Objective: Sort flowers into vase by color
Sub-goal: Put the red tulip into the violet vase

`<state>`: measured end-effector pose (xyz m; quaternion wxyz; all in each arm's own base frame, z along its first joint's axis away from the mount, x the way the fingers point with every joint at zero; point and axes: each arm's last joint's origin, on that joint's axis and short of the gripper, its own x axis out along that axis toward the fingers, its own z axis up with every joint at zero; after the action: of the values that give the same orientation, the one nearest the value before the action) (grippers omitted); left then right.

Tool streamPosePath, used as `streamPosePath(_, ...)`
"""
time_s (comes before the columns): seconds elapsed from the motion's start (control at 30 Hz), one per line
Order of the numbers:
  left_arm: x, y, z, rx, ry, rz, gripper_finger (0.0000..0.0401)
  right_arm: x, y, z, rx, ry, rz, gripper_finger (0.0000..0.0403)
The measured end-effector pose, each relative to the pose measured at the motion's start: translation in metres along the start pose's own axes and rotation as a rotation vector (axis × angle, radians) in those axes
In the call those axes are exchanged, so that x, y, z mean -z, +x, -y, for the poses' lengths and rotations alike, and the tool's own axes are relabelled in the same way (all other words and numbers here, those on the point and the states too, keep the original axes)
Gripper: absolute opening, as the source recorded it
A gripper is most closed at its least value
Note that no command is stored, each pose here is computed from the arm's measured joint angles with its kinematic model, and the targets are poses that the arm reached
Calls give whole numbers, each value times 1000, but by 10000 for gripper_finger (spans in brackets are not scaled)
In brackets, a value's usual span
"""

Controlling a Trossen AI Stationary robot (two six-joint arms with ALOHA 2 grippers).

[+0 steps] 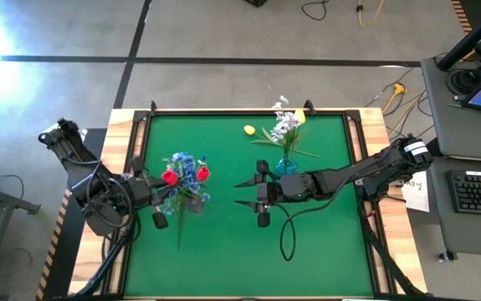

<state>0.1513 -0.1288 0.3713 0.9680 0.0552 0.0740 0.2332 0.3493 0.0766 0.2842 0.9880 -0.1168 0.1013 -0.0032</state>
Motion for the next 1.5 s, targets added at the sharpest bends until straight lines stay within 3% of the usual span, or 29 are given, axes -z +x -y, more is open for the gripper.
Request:
streamPosePath(0.4,0,0,0,0,-10,0,0,-3,0,1,7,-28,33,192)
streamPosePath(0.7,-8,1,-1,-76,-110,46,0,-21,-2,4,47,-20,210,192)
streamPosePath(0.97,-18,6,0,-104,-150,72,0,-41,-6,9,67,57,347,192)
streamPosePath(1.13,-20,12,4,-125,-142,78,0,-53,-7,10,22,128,391,192)
streamPosePath(1.5,-32,17,20,-102,-98,112,0,-62,-10,12,-9,136,463,192)
